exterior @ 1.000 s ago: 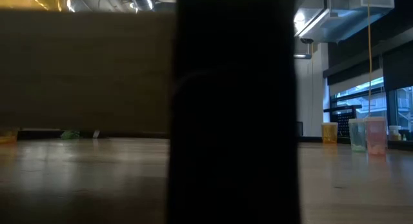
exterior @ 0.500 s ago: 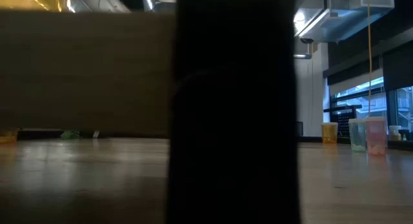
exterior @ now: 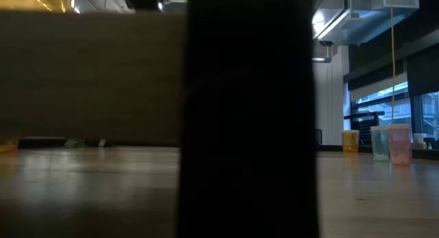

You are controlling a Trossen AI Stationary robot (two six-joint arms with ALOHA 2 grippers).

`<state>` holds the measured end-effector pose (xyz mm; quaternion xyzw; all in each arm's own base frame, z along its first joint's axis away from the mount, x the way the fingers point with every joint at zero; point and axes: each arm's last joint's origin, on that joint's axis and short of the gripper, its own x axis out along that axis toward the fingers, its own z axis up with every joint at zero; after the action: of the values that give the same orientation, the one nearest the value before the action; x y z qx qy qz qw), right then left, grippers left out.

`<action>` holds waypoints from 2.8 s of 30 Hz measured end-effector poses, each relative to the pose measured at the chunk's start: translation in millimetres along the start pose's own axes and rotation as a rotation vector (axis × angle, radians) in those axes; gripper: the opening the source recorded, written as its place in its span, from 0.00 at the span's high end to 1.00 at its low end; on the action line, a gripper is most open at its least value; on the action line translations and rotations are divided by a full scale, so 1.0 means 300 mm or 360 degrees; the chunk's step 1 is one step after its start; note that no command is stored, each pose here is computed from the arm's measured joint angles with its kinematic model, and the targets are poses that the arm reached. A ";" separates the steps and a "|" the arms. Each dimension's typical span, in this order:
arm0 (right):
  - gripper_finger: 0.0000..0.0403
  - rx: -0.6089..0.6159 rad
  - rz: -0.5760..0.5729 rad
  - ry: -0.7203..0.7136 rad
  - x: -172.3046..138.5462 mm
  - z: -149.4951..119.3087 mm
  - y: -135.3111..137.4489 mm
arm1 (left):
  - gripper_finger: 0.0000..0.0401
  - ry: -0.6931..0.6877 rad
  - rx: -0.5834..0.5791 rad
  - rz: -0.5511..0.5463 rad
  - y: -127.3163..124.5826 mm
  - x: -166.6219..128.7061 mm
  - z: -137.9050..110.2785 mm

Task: Pick and place medicine bottles onto shelf by color
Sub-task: Put the bottom orange pill bottle on the shelf aligned with the other orange pill bottle

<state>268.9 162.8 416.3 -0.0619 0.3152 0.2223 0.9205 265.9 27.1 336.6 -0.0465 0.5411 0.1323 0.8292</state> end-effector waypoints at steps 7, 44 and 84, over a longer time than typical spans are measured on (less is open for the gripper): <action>0.34 0.0001 0.0000 -0.0001 0.000 0.000 0.000 | 0.22 0.0038 0.0000 -0.0056 0.108 0.015 0.003; 0.34 0.0325 -0.0167 -0.0057 -0.001 0.012 -0.135 | 0.22 0.0628 -0.0668 0.0183 0.040 0.067 -0.468; 0.34 0.0254 -0.0342 -0.0063 -0.003 0.012 -0.147 | 0.22 0.0916 -0.0699 0.0227 0.030 0.192 -0.546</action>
<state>290.1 124.0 418.4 -0.0173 0.3051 0.0979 0.9471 140.3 9.2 217.7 -0.2209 0.7127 0.2842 0.6021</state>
